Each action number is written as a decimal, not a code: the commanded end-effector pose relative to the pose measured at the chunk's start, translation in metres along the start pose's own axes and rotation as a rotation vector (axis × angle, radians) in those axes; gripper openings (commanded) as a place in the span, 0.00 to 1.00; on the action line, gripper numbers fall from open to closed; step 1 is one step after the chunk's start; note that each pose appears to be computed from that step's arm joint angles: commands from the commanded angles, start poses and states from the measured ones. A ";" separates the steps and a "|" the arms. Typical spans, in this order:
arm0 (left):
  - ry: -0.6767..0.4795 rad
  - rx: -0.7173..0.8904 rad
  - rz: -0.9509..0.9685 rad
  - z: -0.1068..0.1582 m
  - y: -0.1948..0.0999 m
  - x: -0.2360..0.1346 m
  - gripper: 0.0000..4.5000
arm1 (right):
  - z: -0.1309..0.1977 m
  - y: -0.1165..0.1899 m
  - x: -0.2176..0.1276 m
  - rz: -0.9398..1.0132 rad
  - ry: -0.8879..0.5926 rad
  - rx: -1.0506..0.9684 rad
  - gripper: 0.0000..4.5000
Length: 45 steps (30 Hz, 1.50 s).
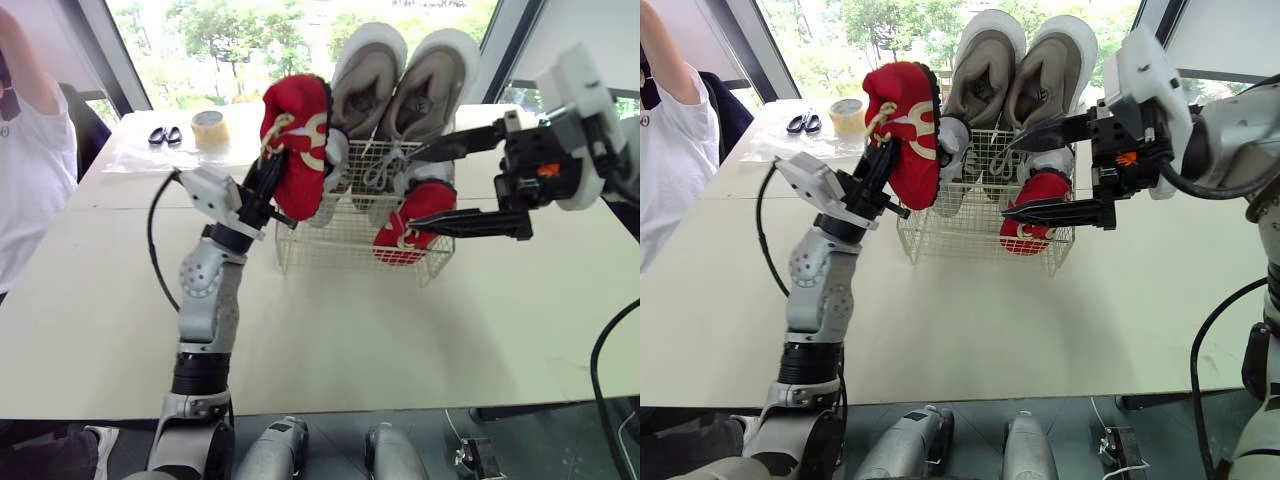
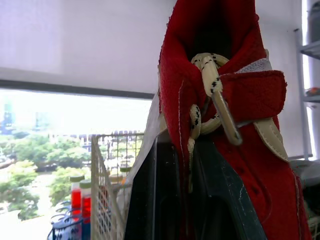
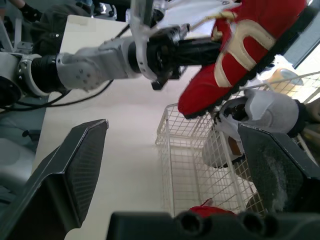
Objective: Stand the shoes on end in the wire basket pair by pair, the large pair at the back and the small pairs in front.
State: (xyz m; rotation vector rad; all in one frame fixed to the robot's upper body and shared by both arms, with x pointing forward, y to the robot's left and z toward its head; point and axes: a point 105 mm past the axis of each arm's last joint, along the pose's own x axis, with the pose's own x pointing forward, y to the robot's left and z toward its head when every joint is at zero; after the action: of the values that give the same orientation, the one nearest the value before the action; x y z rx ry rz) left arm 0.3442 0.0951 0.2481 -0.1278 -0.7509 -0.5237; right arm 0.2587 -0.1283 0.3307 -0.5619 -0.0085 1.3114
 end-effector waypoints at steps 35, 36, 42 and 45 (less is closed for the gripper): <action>0.239 0.059 0.066 -0.062 -0.011 -0.087 0.77 | 0.009 -0.002 -0.008 -0.048 -0.040 -0.069 1.00; 0.237 0.086 0.059 -0.054 -0.005 -0.089 0.88 | 0.008 -0.002 -0.007 -0.048 -0.040 -0.068 1.00; 0.257 0.231 0.091 -0.014 0.039 -0.097 0.99 | 0.004 -0.004 -0.007 -0.056 -0.052 -0.058 1.00; 0.293 0.128 0.016 0.005 0.044 -0.098 0.99 | -0.002 -0.005 -0.008 -0.070 -0.051 -0.044 1.00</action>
State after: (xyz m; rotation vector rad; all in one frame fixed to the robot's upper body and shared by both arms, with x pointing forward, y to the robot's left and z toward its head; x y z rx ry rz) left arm 0.3116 0.1733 0.1728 0.1117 -0.4755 -0.4074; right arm 0.2637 -0.1335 0.3259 -0.5440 -0.0527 1.2844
